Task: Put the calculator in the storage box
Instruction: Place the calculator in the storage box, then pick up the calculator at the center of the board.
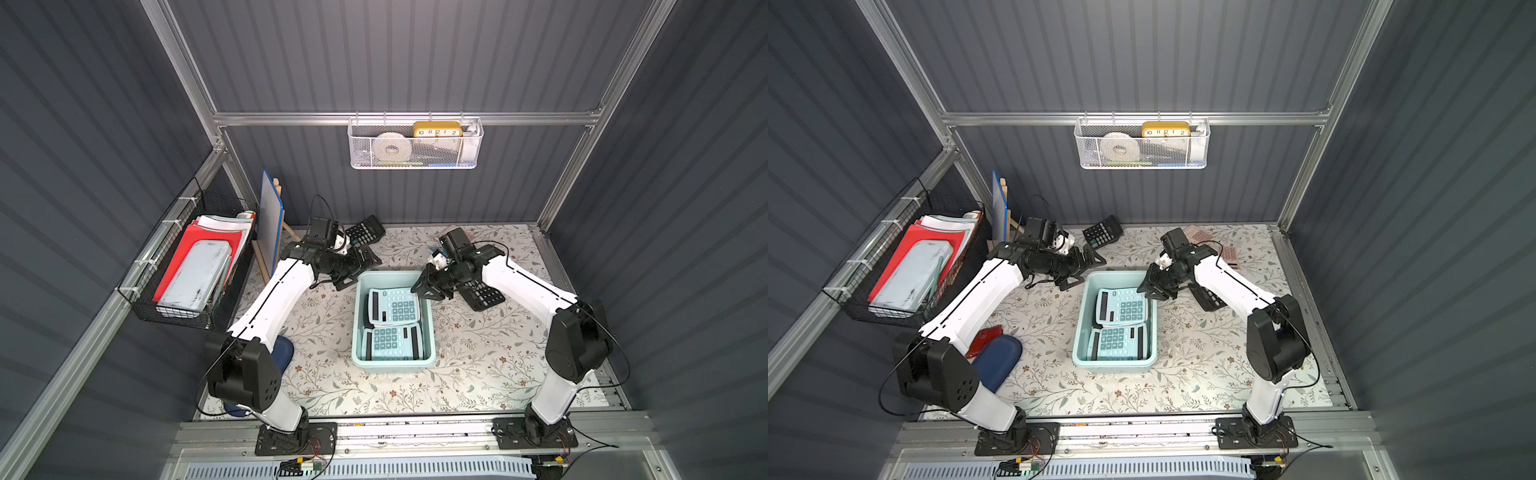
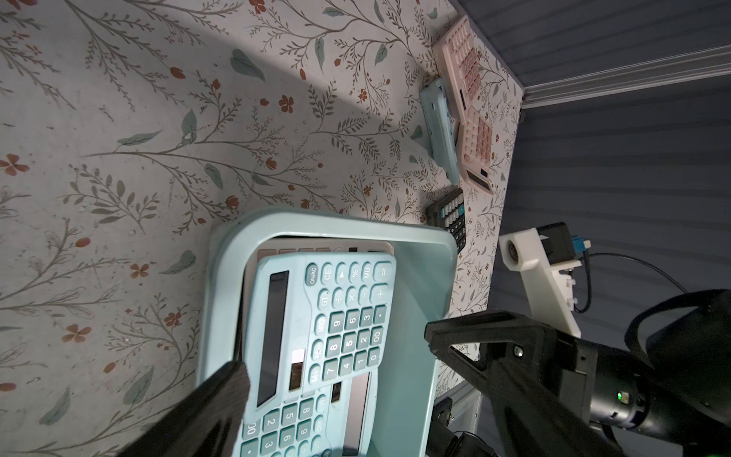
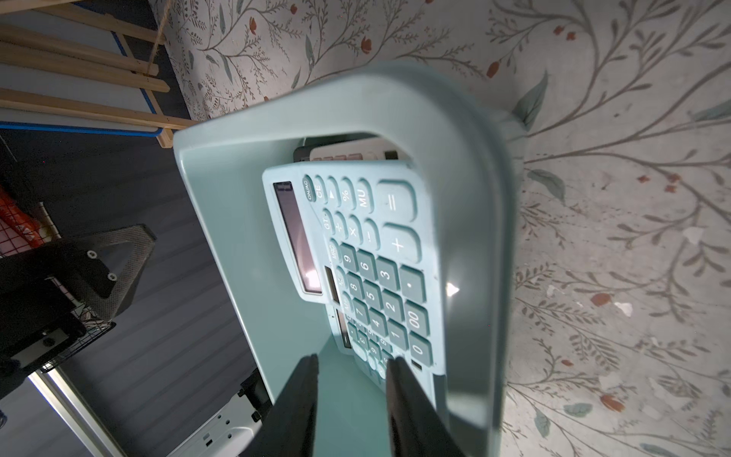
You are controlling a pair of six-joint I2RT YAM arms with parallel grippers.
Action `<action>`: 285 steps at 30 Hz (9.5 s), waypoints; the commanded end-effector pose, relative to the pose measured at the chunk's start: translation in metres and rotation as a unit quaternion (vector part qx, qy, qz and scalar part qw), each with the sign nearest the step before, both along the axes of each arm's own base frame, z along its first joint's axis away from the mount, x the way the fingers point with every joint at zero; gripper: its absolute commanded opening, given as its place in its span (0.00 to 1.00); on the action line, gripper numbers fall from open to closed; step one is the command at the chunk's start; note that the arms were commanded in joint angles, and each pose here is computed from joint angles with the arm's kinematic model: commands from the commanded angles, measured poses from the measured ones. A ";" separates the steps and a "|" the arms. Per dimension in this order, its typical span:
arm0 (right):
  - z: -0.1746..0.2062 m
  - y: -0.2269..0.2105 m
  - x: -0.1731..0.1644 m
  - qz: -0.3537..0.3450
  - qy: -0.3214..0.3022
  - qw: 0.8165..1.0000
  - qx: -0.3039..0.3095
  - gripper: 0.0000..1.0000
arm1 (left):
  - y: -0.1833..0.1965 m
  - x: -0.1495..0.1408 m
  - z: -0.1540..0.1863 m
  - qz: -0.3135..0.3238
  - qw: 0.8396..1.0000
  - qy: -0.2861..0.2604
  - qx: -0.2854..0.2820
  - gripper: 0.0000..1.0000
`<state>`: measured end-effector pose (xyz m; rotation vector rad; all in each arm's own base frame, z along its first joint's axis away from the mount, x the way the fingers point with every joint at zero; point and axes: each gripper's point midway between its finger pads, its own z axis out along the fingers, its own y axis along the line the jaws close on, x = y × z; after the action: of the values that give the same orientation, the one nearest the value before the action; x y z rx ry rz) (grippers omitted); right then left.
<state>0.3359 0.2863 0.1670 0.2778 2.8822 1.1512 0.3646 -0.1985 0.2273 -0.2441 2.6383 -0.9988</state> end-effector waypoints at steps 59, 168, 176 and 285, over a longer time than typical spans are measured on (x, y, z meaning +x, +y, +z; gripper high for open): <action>-0.056 0.034 0.001 0.077 -0.010 0.983 -0.165 0.34 | 0.007 -0.014 -0.071 -0.020 0.994 0.106 -0.020 0.99; -0.111 -0.186 0.030 -0.231 0.107 0.962 -0.099 0.75 | -0.046 0.198 -0.045 0.006 0.985 -0.004 -0.175 0.99; -0.106 -0.138 0.062 -0.202 0.083 0.975 -0.029 0.74 | -0.062 0.185 -0.045 -0.009 0.984 0.001 -0.175 0.99; 0.008 -0.209 0.054 -0.279 -0.085 0.953 0.083 0.74 | -0.231 0.054 0.021 -0.232 0.963 -0.062 -0.122 0.01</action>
<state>0.3977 0.0753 0.1706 0.8622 2.3222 1.2089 0.4325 -0.4383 0.2120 0.3255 2.5602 -1.4363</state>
